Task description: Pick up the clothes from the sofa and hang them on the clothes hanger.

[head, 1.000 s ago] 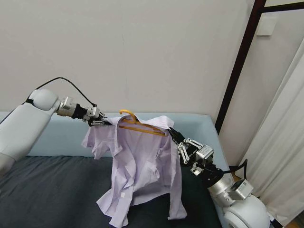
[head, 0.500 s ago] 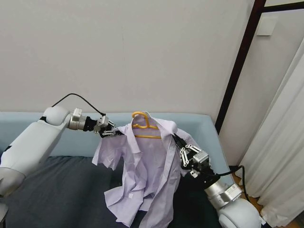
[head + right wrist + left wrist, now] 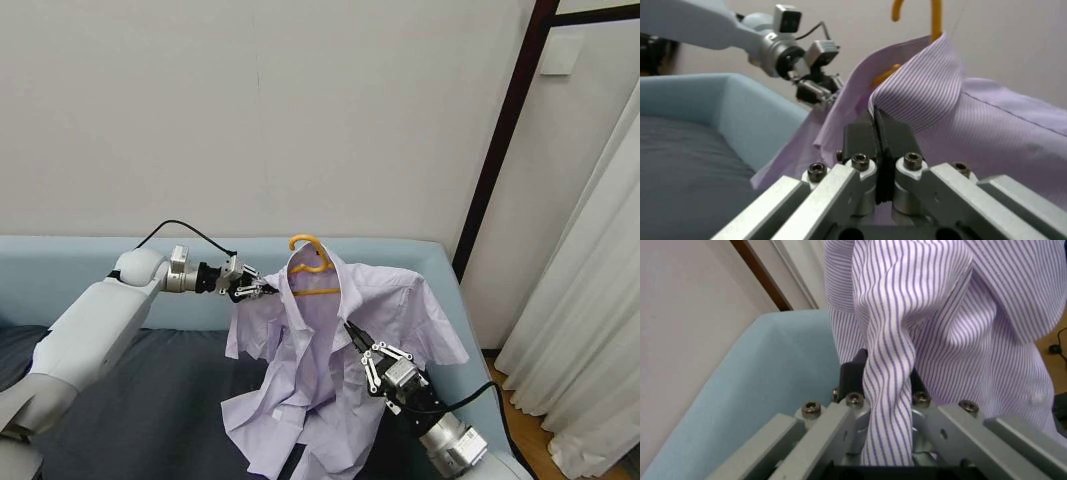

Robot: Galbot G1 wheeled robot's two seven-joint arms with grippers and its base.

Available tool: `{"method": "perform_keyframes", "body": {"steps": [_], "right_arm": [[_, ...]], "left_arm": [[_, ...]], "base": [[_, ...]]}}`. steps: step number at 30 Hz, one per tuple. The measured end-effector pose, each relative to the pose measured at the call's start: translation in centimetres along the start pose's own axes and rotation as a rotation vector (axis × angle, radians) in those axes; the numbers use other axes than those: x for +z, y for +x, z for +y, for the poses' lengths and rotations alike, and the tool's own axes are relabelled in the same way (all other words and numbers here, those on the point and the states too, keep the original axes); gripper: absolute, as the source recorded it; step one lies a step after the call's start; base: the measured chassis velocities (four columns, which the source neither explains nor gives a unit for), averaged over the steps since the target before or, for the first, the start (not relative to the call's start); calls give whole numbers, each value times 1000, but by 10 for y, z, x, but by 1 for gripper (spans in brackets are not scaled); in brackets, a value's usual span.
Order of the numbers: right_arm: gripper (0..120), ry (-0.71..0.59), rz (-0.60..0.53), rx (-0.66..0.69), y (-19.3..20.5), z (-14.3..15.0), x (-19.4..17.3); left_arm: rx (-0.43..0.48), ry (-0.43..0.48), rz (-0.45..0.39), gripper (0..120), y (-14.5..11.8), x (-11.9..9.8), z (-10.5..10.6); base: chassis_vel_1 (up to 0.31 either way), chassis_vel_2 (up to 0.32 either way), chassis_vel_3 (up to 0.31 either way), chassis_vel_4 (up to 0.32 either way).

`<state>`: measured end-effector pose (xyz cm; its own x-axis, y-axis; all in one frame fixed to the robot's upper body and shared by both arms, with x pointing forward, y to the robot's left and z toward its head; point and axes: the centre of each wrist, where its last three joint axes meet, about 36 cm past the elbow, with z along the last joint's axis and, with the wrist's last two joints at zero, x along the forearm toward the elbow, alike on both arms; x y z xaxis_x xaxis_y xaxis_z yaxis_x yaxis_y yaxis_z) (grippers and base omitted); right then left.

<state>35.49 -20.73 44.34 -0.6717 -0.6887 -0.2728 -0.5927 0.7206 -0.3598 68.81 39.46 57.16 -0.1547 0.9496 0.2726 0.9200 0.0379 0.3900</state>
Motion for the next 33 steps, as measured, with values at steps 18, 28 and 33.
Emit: {"method": "perform_keyframes", "body": {"steps": [18,28,33], "right_arm": [[12,-117,-6,-48,7,22,27],[47,-351,-116,-418,41,-27,9],[62,-231,-102,-343,38,-84,-26]], "left_arm": [[-7,5,-36,1,14,-17,-4],[-44,-66,-55,1,34,-45,9],[18,-128,10,1,47,-64,20]], "base": [[0,0,0,0],[0,0,0,0],[0,0,0,0]]}}
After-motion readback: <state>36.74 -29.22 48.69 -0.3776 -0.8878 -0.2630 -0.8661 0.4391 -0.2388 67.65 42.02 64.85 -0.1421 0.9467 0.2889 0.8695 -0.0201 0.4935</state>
